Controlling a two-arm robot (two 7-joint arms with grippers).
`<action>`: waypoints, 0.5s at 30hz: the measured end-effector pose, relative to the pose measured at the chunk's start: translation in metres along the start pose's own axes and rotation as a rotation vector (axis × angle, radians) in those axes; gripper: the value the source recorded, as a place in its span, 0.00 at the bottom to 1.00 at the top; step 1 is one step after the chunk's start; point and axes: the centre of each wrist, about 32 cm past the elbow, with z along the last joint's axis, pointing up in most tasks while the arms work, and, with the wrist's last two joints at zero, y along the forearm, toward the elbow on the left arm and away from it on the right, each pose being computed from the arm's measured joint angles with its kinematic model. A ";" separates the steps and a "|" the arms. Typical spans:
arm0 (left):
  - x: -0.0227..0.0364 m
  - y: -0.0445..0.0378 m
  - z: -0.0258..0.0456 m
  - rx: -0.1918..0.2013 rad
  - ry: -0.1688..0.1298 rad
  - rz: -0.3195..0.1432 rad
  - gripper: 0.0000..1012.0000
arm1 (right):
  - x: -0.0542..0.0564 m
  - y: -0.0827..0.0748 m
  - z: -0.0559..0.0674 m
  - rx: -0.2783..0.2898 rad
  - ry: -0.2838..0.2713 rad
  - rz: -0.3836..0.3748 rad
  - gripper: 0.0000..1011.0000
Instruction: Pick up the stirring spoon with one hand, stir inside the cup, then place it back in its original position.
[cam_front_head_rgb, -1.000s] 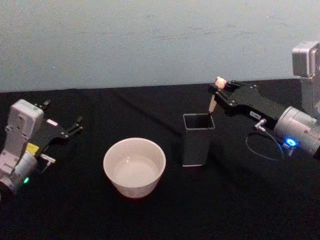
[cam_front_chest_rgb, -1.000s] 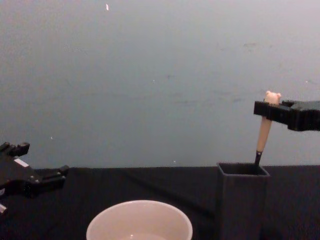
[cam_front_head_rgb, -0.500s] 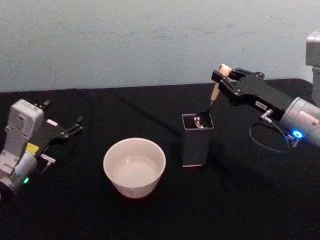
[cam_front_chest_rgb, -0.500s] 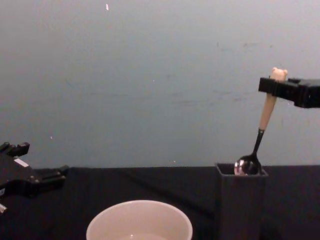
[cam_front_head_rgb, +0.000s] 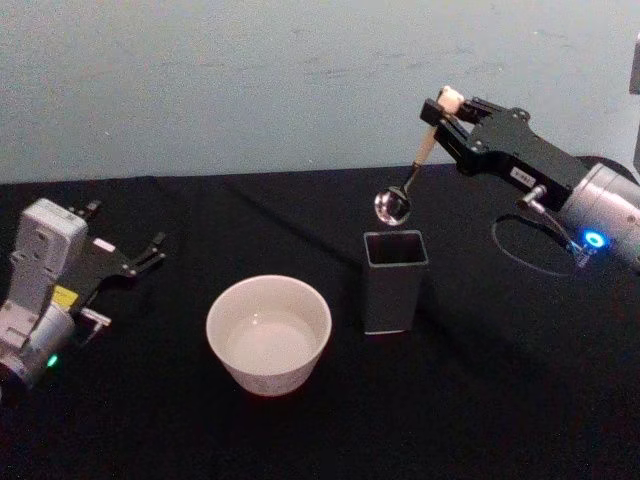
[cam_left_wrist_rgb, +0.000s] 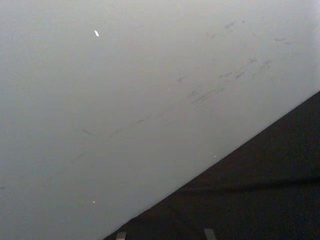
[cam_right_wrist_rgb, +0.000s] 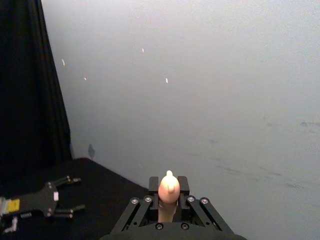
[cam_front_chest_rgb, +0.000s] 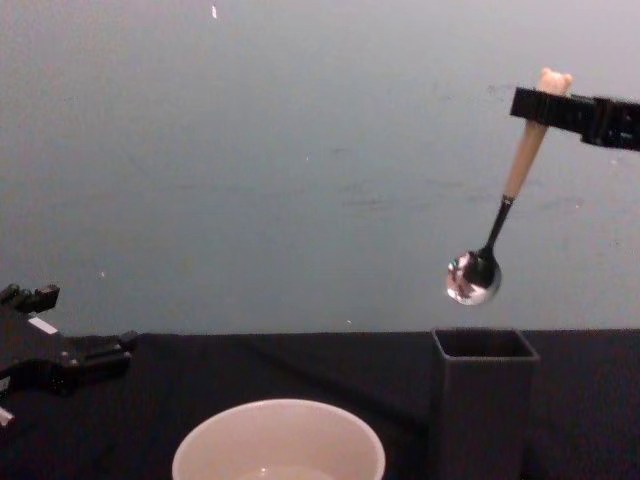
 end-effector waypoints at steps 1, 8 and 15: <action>0.0000 0.0000 0.0000 0.000 0.000 0.000 0.99 | 0.000 0.001 0.001 0.003 0.003 0.002 0.22; 0.0000 0.0000 0.0000 0.000 0.000 0.000 0.99 | -0.006 0.013 0.000 0.007 0.047 0.036 0.22; 0.0000 0.0000 0.0001 0.000 0.000 0.000 0.99 | -0.017 0.027 -0.010 -0.016 0.077 0.115 0.22</action>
